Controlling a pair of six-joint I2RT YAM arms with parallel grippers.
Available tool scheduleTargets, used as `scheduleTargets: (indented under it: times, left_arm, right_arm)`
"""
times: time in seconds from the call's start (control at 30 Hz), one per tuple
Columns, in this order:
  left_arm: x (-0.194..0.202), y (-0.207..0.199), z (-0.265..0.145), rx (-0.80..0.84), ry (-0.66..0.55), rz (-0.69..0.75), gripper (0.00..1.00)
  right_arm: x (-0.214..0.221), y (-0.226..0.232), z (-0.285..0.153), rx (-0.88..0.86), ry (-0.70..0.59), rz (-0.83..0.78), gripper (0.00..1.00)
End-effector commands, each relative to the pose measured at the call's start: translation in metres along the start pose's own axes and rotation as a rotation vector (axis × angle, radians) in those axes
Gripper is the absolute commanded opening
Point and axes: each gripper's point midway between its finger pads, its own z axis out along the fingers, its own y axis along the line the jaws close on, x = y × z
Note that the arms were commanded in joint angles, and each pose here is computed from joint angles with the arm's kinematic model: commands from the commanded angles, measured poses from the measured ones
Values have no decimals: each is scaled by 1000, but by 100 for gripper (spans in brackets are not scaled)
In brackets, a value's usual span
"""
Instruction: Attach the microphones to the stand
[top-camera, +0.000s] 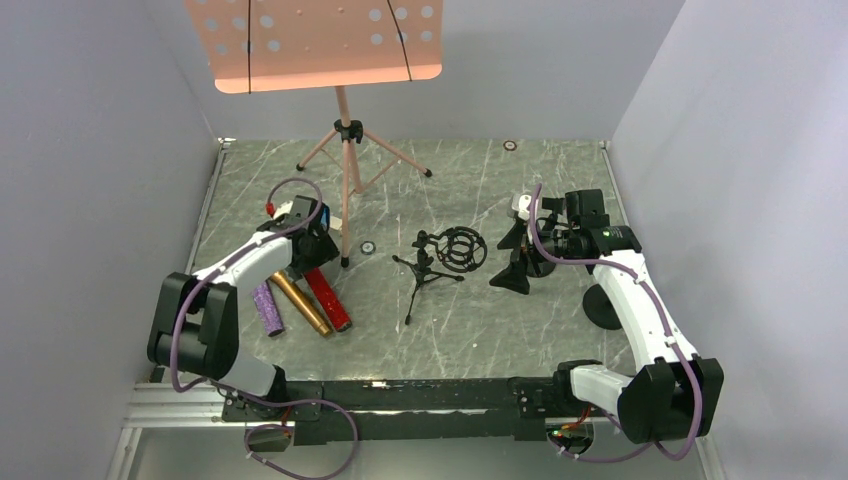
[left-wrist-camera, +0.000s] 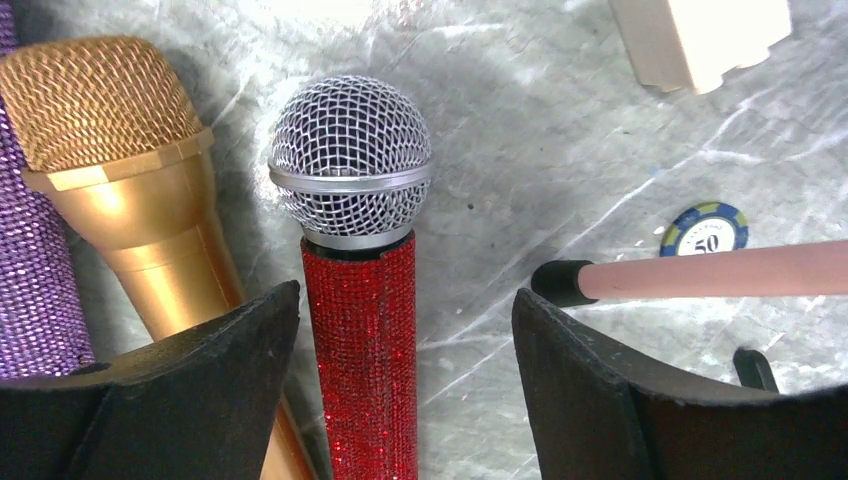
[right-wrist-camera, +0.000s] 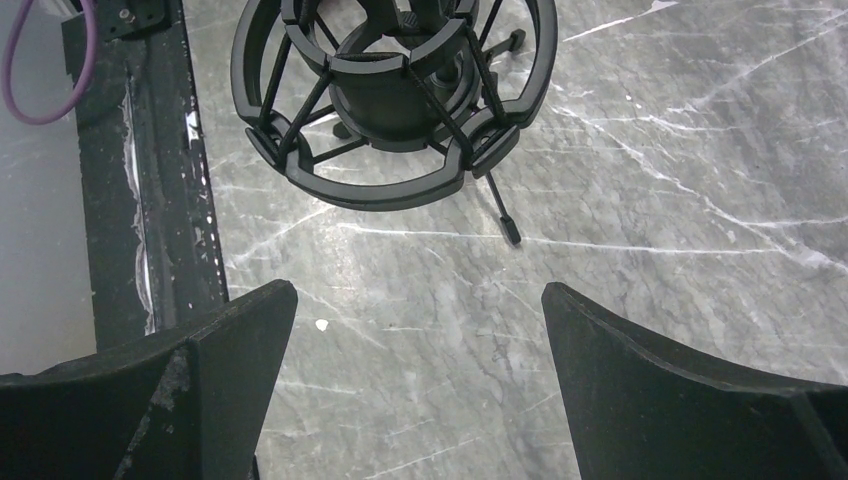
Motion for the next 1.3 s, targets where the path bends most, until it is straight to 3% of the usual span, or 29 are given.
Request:
scheduleTargets:
  times: [0.0, 0.27, 0.53, 1.0, 1.27]
  left_arm:
    - [-29, -3, -26, 22, -94, 17, 84]
    - [-26, 18, -40, 7, -138, 28, 86]
    - [-18, -3, -31, 88, -74, 68, 86]
    - [-5, -5, 21, 0, 30, 47, 82]
    - [-4, -9, 30, 23, 44, 45, 50]
  right_arm:
    - [-6, -3, 1, -1, -17, -48, 100]
    - [-6, 0, 3, -13, -12, -50, 100]
    - [-6, -1, 4, -10, -12, -49, 100]
    - [-5, -1, 3, -4, -7, -59, 100]
    - [-4, -1, 2, -1, -1, -63, 100]
